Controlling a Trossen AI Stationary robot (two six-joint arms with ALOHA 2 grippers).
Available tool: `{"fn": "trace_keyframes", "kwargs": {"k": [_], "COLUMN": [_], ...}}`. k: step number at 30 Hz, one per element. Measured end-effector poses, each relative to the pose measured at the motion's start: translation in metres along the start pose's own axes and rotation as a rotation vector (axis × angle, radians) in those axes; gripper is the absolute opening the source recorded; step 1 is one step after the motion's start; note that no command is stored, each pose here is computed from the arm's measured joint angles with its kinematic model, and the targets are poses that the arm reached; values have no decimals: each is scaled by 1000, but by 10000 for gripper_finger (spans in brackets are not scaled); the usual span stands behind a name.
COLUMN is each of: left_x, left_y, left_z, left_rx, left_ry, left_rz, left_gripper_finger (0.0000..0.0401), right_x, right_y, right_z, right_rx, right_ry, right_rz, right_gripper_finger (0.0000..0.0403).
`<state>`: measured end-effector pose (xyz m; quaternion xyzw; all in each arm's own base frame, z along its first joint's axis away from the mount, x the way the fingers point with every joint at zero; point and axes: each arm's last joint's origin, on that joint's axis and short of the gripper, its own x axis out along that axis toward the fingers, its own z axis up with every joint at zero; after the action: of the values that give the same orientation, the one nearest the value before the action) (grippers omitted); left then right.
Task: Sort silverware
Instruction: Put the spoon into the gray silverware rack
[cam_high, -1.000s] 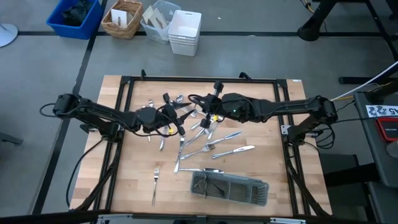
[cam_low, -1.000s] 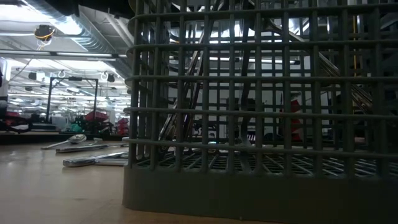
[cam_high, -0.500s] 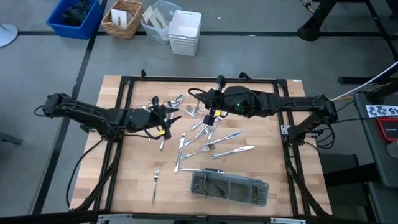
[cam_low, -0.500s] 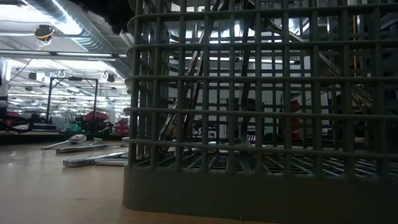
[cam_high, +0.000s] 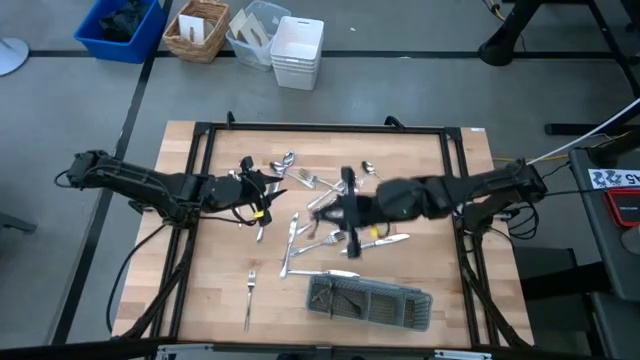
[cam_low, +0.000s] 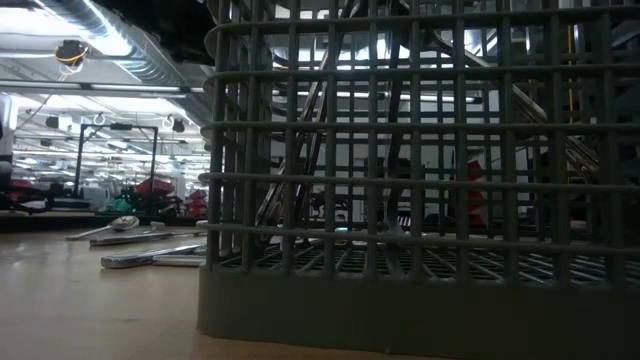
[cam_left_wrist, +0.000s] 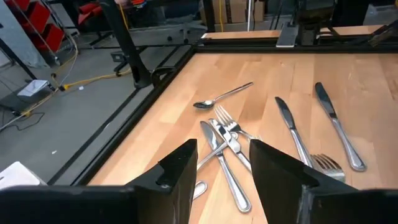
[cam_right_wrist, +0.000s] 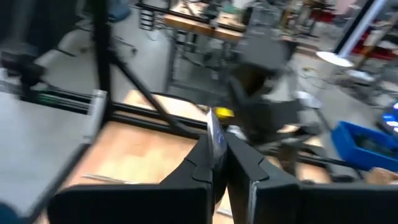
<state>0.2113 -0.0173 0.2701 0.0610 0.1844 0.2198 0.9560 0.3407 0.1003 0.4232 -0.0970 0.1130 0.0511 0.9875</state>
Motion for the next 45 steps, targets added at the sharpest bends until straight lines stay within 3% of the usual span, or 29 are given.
{"fn": "trace_keyframes", "kwargs": {"k": [9,15,27,38,45], "left_x": [0,0,-1,-1,-2], "left_y": [0,0,-2,-3,-3], "left_z": [0,-1,-4,-9,-10], "left_rx": [-8,-35,-16,17,19], "left_ry": [1,8,26,73,83], "left_rz": [0,0,-11,-15,-16], "left_gripper_finger": [141,141,141,141,141], "right_x": [-1,26,53,71,82], "right_y": [55,80,94,105,111], "right_z": [0,-16,-40,-76,-93], "right_rx": [-1,-19,-15,10,-6], "right_ry": [-13,1,88,295,368], "right_rz": [139,216,254,277,285], "right_gripper_finger": [19,19,19,21,59]}}
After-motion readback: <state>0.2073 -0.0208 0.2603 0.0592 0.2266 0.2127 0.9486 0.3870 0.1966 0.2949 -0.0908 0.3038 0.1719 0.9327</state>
